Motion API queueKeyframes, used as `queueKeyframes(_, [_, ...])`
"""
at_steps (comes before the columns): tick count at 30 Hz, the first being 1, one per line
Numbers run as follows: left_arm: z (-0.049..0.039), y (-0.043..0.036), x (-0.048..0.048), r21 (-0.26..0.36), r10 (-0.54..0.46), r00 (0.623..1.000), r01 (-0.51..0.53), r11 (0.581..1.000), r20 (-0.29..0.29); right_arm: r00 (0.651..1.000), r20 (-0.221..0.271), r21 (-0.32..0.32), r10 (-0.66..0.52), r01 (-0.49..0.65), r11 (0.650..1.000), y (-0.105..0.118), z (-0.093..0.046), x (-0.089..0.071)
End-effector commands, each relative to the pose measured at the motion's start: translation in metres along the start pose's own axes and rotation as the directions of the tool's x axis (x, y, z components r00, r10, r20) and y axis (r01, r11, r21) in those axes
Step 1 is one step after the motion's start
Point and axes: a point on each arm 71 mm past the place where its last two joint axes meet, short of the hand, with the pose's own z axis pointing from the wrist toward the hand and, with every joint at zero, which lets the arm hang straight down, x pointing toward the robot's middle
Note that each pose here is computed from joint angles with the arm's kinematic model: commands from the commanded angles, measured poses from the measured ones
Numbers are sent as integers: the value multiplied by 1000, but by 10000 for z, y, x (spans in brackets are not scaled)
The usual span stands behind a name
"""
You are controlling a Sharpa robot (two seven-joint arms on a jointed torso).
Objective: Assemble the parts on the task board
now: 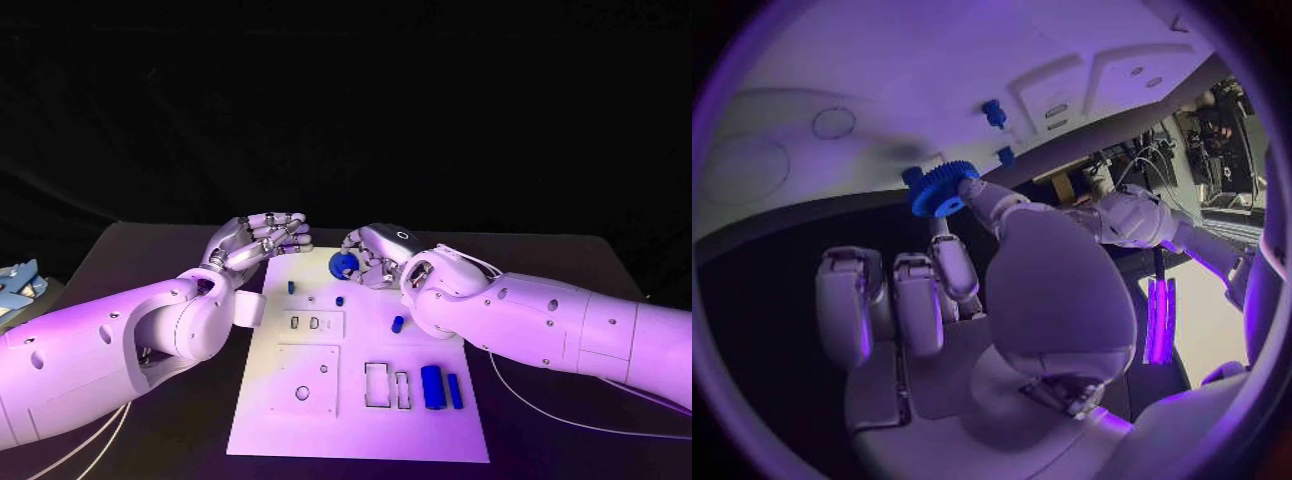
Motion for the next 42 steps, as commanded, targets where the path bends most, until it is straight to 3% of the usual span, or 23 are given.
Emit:
queueKeyframes(1, [6, -9, 28, 7, -10, 1000, 10, 1000, -15, 999, -17, 4, -27, 27, 1000, 26, 12, 59])
queueKeyframes(17, [14, -5, 53, 6, -12, 1000, 13, 1000, -21, 998, -35, 11, -54, 54, 998, 77, 93, 194])
queueKeyframes(32, [20, 0, 63, 3, -14, 1000, 14, 1000, -25, 998, -18, 31, -55, 56, 998, 104, 163, 230])
queueKeyframes(42, [23, 2, 60, 2, -14, 1000, 14, 1000, -24, 998, -35, 36, -53, 55, 998, 92, 172, 250])
